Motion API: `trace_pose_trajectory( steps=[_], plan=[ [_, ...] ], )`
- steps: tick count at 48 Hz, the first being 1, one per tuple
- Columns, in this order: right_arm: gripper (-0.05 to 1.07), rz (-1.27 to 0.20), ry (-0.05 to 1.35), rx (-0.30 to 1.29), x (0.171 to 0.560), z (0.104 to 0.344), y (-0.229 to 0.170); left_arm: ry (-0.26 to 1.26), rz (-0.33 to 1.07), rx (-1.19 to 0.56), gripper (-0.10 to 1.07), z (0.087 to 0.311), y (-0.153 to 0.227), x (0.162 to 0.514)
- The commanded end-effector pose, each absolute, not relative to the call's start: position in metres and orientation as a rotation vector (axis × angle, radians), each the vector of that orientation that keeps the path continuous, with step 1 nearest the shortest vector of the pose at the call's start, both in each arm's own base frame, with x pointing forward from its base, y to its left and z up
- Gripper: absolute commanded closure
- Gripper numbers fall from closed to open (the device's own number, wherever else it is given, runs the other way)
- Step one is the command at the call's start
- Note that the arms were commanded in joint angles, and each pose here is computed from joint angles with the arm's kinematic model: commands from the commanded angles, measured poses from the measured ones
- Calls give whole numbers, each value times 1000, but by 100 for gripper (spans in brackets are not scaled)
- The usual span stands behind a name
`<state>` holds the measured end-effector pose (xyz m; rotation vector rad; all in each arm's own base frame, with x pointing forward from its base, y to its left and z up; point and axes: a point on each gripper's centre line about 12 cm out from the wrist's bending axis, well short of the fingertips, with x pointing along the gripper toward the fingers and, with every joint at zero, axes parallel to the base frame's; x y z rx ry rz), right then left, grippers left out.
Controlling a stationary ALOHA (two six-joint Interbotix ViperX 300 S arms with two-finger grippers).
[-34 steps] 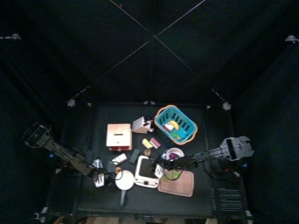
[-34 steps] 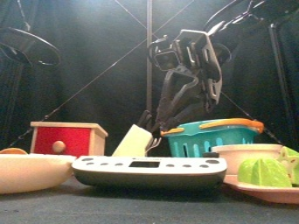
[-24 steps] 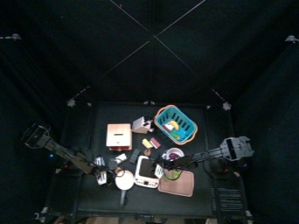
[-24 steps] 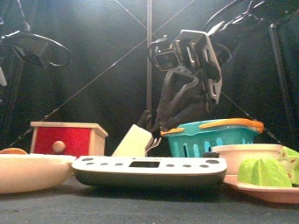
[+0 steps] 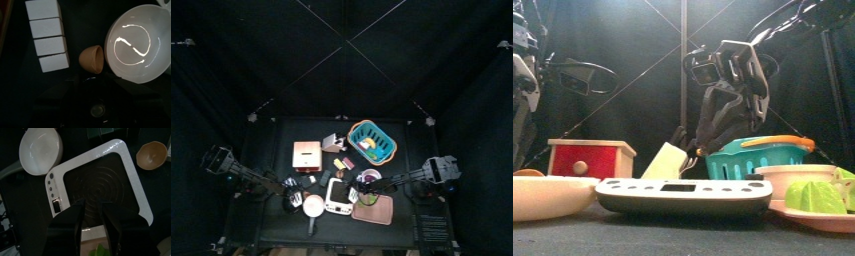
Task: Grab egg shell
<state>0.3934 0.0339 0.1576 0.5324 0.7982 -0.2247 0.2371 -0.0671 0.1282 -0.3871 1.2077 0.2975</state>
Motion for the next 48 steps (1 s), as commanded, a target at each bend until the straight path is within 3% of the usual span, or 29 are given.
trace_pose_trajectory(
  steps=[1,31,48],
  plan=[
    [34,-217,767,540,396,169,32,1182,287,-390,15,131,-69,246],
    [34,-221,777,540,397,164,33,1177,350,-425,16,119,-49,253],
    [34,-216,778,501,391,165,29,1177,358,-427,38,120,-47,253]
  ],
)
